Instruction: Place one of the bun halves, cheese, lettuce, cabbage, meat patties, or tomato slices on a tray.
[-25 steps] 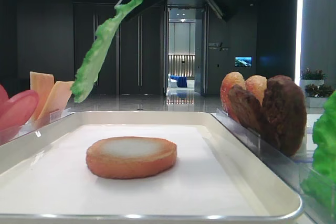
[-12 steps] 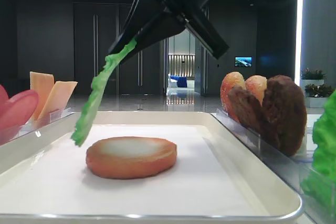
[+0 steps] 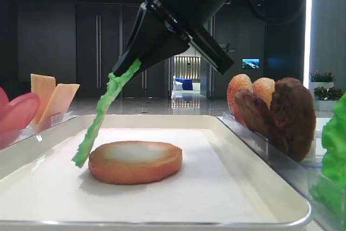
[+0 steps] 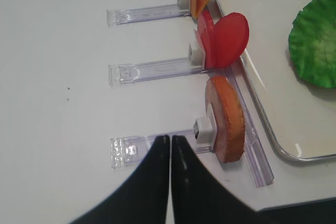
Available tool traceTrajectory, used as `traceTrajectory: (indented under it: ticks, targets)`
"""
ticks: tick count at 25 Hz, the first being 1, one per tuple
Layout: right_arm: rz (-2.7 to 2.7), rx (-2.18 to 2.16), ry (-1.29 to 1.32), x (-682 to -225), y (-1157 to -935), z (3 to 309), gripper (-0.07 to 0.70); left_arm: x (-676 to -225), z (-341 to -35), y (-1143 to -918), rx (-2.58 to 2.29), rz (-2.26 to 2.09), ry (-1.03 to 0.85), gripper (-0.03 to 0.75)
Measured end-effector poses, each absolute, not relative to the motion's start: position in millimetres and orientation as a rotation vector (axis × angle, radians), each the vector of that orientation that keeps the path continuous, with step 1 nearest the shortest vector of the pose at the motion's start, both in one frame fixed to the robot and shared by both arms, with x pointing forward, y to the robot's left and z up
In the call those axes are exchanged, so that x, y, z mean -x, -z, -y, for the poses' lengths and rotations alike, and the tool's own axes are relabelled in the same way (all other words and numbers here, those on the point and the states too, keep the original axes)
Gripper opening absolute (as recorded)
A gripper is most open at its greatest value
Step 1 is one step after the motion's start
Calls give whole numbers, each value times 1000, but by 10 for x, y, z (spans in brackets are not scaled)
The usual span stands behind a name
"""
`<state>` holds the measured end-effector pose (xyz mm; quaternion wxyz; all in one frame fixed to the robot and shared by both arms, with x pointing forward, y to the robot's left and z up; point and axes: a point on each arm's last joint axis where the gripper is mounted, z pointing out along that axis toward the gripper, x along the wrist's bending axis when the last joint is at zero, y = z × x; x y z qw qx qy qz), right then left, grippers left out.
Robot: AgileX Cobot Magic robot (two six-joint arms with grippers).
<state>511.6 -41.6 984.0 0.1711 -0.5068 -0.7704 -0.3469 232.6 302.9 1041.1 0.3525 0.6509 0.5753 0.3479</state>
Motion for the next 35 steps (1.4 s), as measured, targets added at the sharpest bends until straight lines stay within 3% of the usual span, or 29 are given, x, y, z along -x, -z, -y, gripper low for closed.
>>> traceTrajectory:
  ticks: [4, 7, 12, 16, 19, 27, 31, 35]
  targets:
    - [2230, 1422, 972, -5115, -9825, 430, 20, -2326, -3029, -10411, -1684, -1488, -900, -1]
    - [2292, 1411, 930, -5112, -9796, 461, 87, -2326, -3029, -10411, -1684, -1488, -900, -1]
    - [2448, 1377, 871, -5102, -9836, 564, 393, -2326, -3029, -10411, -1685, -1488, -901, -1]
    - [2516, 1388, 938, -5086, -10106, 705, 515, -2326, -3029, -10411, -1685, -1488, -901, -1]
    - [2517, 1393, 1001, -5046, -10277, 755, 531, -2326, -3029, -10411, -1685, -1488, -901, -1]
    - [2483, 1430, 958, -4970, -10443, 802, 513, -2326, -3029, -10411, -1685, -1488, -901, -1]
    - [2517, 1592, 758, -5000, -10619, 903, 439, -2326, -3029, -10411, -1685, -1488, -901, -1]
    - [2604, 1713, 556, -5027, -10850, 1040, 418, -2326, -3029, -10411, -1685, -1488, -901, -1]
